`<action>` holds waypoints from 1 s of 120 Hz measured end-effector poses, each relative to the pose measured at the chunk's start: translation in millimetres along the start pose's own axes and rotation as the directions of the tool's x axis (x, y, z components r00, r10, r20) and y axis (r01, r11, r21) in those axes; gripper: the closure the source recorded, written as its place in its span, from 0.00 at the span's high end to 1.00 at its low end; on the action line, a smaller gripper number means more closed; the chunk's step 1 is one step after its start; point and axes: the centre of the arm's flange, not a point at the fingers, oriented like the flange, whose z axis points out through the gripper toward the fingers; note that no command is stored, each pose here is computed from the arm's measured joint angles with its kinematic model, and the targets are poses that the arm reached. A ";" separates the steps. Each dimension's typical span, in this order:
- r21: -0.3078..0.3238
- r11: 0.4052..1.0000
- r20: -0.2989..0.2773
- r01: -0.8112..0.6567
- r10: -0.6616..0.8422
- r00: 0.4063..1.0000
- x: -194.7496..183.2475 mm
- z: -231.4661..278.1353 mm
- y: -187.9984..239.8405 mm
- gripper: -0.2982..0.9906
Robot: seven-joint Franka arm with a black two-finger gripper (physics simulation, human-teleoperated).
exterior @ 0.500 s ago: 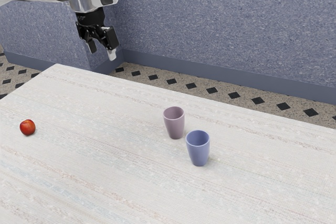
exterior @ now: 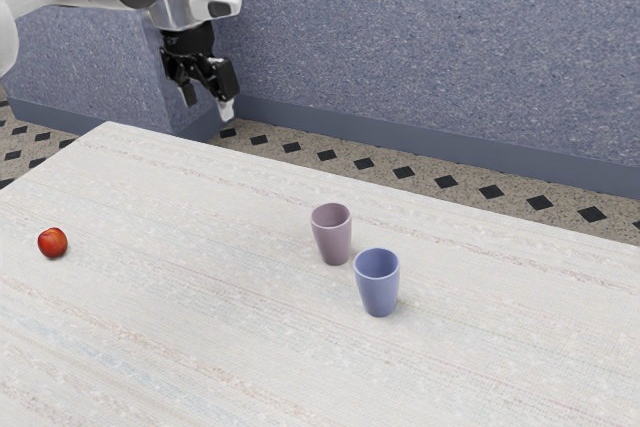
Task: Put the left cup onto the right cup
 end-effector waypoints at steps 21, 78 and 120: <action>-0.001 0.999 0.007 -0.033 0.033 0.999 52.8 35.4 12.6 0.77; -0.054 0.998 0.014 -0.025 0.026 1.000 121.7 169.3 15.2 0.77; -0.065 0.997 0.046 -0.028 0.031 0.998 140.6 236.1 33.7 0.77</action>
